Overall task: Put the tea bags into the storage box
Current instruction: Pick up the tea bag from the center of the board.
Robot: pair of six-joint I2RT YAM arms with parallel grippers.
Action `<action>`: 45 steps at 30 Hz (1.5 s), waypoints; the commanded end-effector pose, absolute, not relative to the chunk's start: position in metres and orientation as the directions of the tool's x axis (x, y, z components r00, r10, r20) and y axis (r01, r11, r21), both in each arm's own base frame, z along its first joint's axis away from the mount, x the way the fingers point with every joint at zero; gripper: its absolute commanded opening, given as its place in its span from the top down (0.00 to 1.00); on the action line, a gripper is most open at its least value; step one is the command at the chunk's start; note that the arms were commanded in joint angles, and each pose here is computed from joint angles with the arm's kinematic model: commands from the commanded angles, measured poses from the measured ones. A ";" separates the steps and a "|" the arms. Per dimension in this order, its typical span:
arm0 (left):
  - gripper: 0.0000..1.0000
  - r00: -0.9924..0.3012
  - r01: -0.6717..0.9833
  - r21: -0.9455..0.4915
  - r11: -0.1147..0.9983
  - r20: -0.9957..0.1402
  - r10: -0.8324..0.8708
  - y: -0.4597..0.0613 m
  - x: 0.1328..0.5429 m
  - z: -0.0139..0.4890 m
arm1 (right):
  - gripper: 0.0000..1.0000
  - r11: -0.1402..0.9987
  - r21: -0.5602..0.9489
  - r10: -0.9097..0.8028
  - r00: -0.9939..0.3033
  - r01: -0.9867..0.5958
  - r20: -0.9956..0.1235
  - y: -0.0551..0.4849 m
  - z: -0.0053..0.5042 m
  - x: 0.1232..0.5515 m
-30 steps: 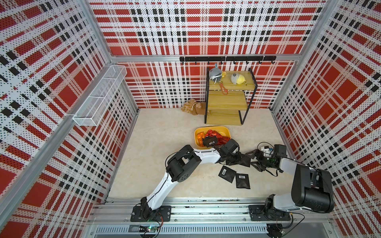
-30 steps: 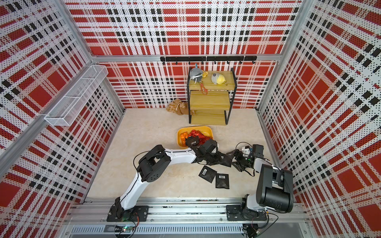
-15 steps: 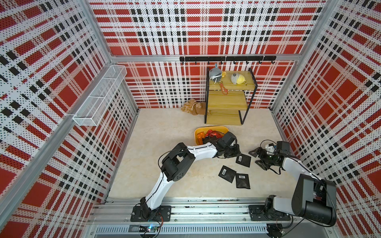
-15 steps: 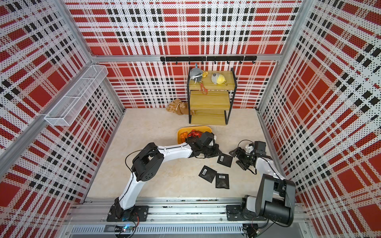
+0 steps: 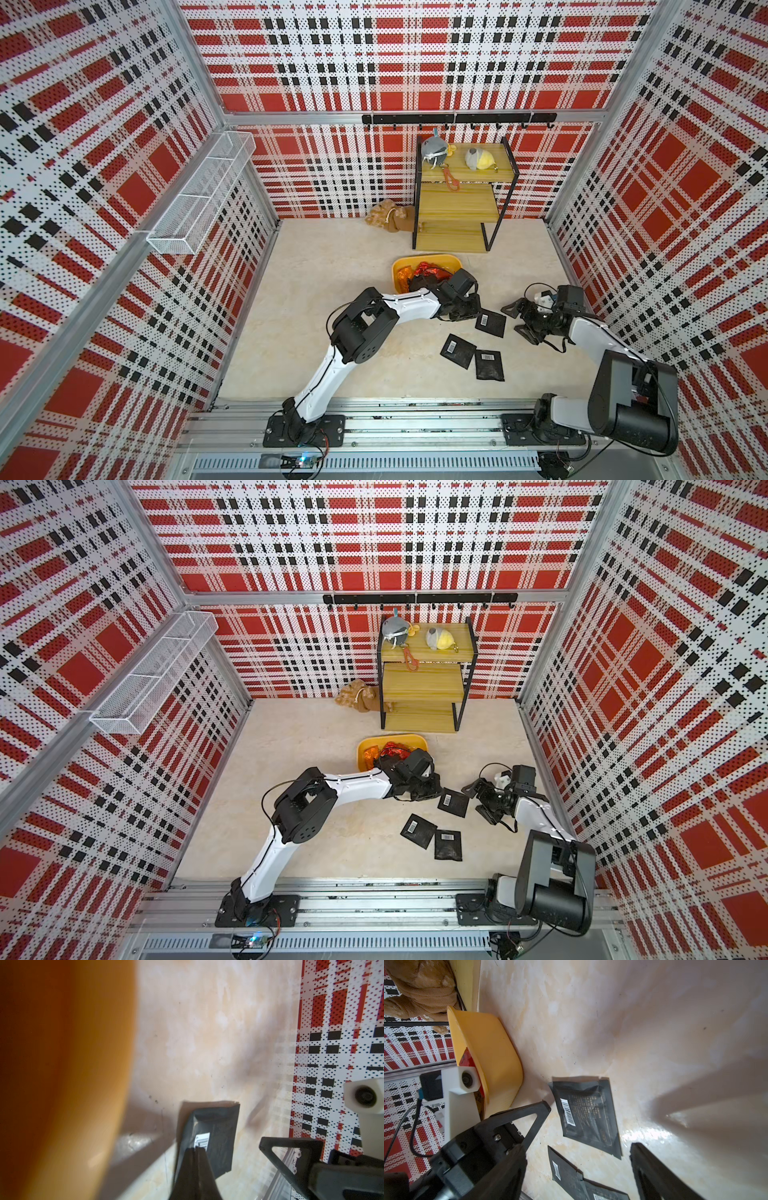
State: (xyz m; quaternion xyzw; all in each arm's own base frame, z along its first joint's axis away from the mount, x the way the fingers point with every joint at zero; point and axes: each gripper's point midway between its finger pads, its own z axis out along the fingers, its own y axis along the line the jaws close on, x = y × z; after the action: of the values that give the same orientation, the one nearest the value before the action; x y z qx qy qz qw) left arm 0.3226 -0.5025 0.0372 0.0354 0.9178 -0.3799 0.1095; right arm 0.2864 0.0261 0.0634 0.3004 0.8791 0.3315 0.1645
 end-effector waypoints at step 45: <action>1.00 -0.969 0.198 -0.541 0.817 -0.235 0.080 -0.513 0.319 0.008 | 0.43 0.566 0.710 0.599 -0.801 0.419 -0.005 0.048 0.030 0.278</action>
State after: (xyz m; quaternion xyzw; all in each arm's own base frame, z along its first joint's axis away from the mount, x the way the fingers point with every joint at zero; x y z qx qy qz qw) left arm 0.3230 -0.5212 0.0248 0.0685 0.9386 -0.3185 0.1134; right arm 0.2784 0.0455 0.0341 0.2947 0.8762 0.3604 0.1250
